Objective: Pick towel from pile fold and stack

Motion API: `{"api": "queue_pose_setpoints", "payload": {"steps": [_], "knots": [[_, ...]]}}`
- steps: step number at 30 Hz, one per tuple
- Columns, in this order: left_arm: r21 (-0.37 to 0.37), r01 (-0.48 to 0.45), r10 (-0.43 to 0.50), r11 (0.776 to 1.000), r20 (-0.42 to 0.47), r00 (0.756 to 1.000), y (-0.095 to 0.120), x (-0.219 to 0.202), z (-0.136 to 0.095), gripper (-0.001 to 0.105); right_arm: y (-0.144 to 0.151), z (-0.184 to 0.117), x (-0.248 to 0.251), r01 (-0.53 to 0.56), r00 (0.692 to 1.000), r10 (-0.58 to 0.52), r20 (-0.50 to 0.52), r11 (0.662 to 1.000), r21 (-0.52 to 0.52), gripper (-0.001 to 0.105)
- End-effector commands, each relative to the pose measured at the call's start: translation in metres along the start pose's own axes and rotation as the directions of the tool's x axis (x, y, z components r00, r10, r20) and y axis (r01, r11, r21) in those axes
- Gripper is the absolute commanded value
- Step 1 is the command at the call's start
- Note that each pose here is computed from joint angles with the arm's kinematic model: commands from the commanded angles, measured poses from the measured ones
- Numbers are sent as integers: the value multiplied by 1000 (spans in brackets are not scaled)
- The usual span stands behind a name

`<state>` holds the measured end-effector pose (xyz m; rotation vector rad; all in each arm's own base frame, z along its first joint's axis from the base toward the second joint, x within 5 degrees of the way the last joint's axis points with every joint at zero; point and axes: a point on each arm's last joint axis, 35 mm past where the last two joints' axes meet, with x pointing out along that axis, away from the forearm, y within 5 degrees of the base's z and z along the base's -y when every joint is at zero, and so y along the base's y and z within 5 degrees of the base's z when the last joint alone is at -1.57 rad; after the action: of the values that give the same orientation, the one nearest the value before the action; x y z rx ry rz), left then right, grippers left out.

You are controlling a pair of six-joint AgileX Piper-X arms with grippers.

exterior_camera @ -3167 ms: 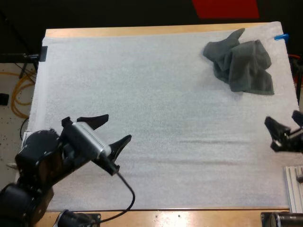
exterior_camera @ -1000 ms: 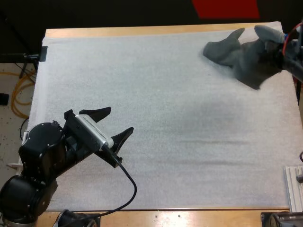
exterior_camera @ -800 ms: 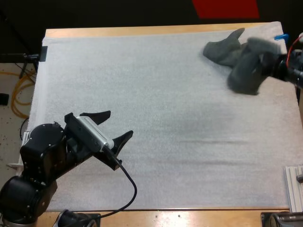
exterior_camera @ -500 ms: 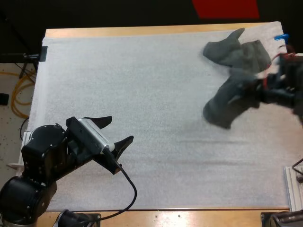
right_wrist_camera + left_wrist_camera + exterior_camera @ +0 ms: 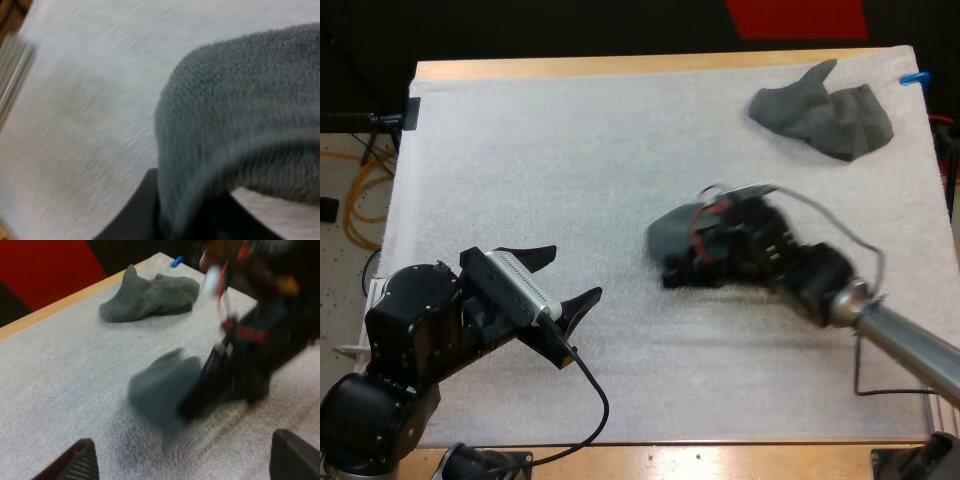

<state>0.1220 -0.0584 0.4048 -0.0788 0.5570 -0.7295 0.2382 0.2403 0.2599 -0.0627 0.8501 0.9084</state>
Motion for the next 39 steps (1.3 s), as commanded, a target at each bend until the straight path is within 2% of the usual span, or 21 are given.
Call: {"api": "queue_pose_setpoints", "payload": {"steps": [1, 4, 6, 8, 12, 20, 25, 29, 31, 37, 39], "knots": [[-3, 10, -10, 1000, 10, 1000, -2, -3, 1, 68, 13, 6, 7, -37, 999, 38, 29, 999, -33, 39], [-3, 10, -10, 1000, 10, 1000, -2, -3, 1, 68, 30, 6, 16, -90, 996, 91, 9, 992, -87, 74], [-3, 10, -10, 1000, 10, 1000, -2, -3, 1, 68, 35, 7, 16, -114, 993, 115, 3, 986, -120, 81], [-4, 10, -10, 1000, 10, 1000, -2, -3, 0, 68, 36, 8, 14, -86, 996, 87, -1, 986, -145, 80], [-12, 9, -9, 1000, -9, 1000, -2, -3, -2, 68, 21, 10, 3, 67, 997, -71, -17, 981, -184, 76], [-17, 8, -8, 1000, -23, 1000, -2, -3, -3, 68, -52, 4, -21, 246, 962, -248, -118, 969, -31, 75], [-22, 7, -8, 1000, -35, 999, 0, 0, -3, 68, -106, -3, -46, 348, 929, -336, -155, 935, 62, 71], [-28, 6, -7, 1000, -48, 999, 1, 5, -2, 68, -135, -12, -56, 318, 939, -294, -180, 940, 122, 71], [-32, 5, -7, 999, -56, 998, 2, 7, -2, 68, -149, -18, -55, 265, 953, -239, -185, 955, 135, 71], [-34, 5, -7, 999, -61, 998, 3, 9, -2, 68, -170, -35, -32, 166, 963, -134, -235, 979, 121, 71], [-34, 5, -7, 999, -61, 998, 3, 9, -2, 68, -175, -41, -20, 105, 967, -68, -246, 984, 141, 71]]}}
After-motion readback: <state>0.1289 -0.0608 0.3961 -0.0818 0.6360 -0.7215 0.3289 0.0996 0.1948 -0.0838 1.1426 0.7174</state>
